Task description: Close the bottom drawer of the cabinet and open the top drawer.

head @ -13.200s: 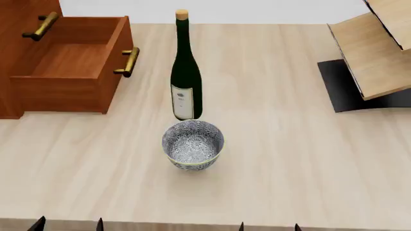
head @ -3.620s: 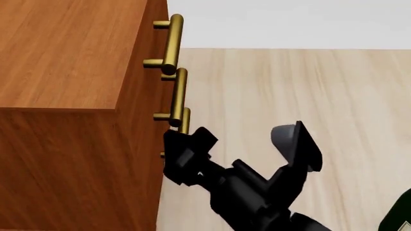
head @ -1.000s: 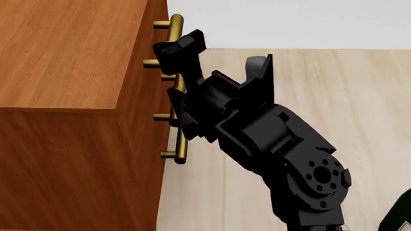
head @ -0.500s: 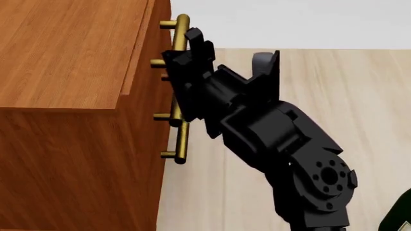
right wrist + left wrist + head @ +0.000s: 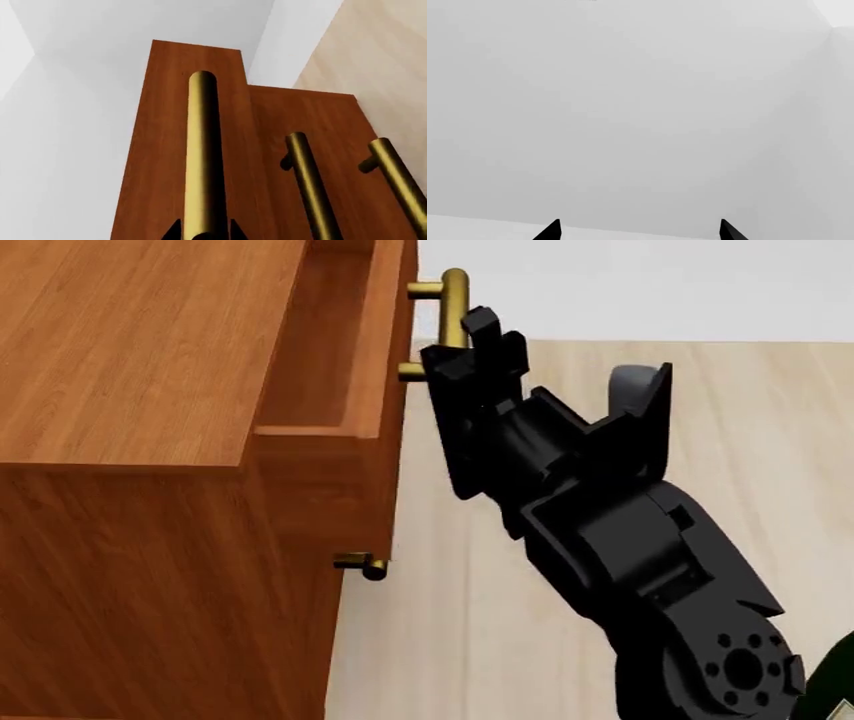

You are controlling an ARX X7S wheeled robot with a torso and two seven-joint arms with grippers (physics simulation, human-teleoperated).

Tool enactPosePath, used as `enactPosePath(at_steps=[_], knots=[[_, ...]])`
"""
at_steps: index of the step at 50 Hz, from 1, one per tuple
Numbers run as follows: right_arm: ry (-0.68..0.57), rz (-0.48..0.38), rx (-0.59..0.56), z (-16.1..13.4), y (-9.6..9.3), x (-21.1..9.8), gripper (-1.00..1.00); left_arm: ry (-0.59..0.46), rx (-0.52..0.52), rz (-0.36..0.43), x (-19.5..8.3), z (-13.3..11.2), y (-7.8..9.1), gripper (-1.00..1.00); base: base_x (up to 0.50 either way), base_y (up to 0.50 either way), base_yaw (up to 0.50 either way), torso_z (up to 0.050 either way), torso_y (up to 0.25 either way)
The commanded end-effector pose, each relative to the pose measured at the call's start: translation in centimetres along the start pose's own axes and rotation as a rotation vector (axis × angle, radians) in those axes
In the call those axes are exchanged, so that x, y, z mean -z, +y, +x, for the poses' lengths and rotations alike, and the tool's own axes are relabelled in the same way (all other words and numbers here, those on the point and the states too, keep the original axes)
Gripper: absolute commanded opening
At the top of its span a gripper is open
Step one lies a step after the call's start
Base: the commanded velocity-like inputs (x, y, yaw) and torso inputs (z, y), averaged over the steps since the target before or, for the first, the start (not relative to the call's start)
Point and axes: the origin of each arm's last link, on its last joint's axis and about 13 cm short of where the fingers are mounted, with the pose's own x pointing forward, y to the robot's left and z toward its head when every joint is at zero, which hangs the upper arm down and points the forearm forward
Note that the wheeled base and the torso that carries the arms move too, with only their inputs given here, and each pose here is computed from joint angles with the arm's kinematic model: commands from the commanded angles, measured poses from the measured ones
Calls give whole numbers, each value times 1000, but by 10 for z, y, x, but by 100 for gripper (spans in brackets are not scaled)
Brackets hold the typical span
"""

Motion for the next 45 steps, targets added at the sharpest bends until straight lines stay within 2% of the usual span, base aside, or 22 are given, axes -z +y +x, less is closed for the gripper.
enactPosePath(at_steps=[1, 7, 14, 25, 27, 28, 32, 37, 45], knots=[[160, -17, -3, -13, -6, 33, -100, -1, 1, 7, 1, 1, -1, 100, 0, 0, 0, 0, 0], [168, -27, 5, -15, -6, 34, -100, -4, 3, 6, 2, 0, 0, 100, 0, 0, 0, 0, 2], [139, -55, -17, -27, 8, 28, -100, -6, 3, 11, 0, 0, -1, 100, 0, 0, 0, 0, 3], [83, -51, -15, -34, 3, 25, -100, -5, 4, 15, 0, 0, -1, 100, 0, 0, 0, 0, 5], [34, -88, 7, -37, 1, 24, -100, -4, 3, 18, 0, 0, -1, 100, 0, 0, 0, 0, 5], [38, -67, -14, -40, -1, 25, 100, -4, 3, 16, 0, 0, -1, 100, 0, 0, 0, 0, 10], [-1, -36, -9, -52, -12, 29, 100, -4, 4, 17, 0, 0, -1, 100, 0, 0, 0, 0, 0], [-84, -22, -10, -82, -23, 40, 100, -3, 7, 20, 1, 0, -1, 100, 0, 0, 0, 0, 0], [-123, -11, -41, -107, -26, 52, 100, -2, 9, 25, 1, 0, -1, 100, 0, 0, 0, 0, 0]])
